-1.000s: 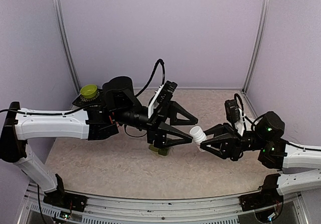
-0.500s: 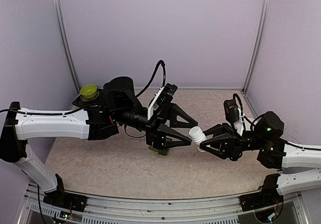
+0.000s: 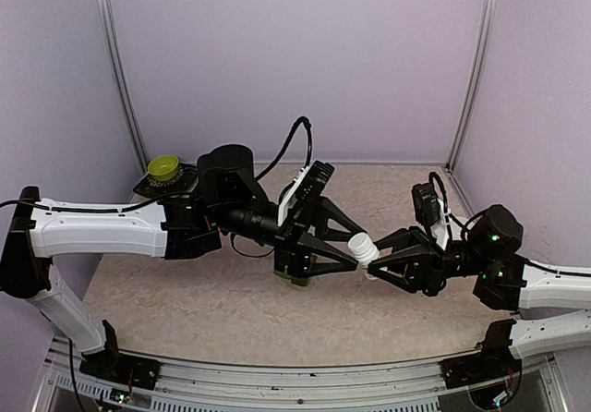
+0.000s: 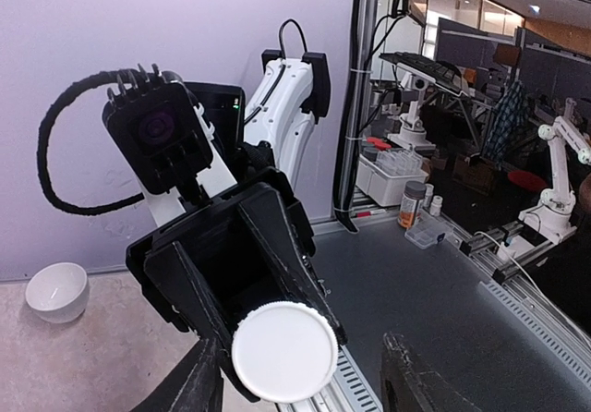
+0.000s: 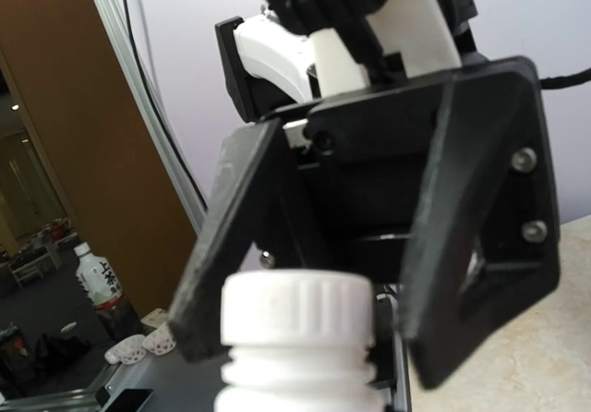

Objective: Sort the pills into containers
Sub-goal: Unscrew the lid of the pill bottle from the pill bottle.

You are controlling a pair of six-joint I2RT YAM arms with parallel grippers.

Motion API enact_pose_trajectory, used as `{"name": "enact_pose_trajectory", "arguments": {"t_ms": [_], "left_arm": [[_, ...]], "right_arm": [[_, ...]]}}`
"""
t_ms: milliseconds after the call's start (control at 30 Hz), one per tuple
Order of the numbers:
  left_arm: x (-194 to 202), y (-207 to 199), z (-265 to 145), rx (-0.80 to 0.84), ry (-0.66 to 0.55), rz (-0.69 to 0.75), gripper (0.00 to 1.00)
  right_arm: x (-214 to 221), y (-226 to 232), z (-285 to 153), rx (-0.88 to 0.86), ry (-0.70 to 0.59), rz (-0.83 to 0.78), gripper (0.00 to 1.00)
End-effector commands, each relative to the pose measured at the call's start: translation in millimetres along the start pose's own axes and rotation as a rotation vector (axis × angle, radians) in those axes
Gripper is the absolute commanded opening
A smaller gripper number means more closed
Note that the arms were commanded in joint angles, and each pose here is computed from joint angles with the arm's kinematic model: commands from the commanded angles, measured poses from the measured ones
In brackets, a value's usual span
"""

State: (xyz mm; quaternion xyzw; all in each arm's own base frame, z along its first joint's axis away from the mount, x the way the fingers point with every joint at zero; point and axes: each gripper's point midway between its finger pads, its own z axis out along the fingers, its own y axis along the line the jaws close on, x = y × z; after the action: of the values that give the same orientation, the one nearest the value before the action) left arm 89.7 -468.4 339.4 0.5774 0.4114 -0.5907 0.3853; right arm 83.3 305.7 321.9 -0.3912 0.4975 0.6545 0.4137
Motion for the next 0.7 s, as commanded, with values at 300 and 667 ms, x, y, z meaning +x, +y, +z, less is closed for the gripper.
{"name": "enact_pose_trajectory", "arguments": {"t_ms": [300, 667], "left_arm": [[-19.7, -0.5, -6.3, -0.035, -0.063, 0.060, 0.59], [-18.6, -0.8, -4.7, -0.023, -0.060, 0.053, 0.49]], "right_arm": [[1.7, -0.5, -1.6, 0.000, -0.003, -0.012, 0.00], [3.0, -0.9, -2.1, 0.002, -0.002, -0.011, 0.00]]}}
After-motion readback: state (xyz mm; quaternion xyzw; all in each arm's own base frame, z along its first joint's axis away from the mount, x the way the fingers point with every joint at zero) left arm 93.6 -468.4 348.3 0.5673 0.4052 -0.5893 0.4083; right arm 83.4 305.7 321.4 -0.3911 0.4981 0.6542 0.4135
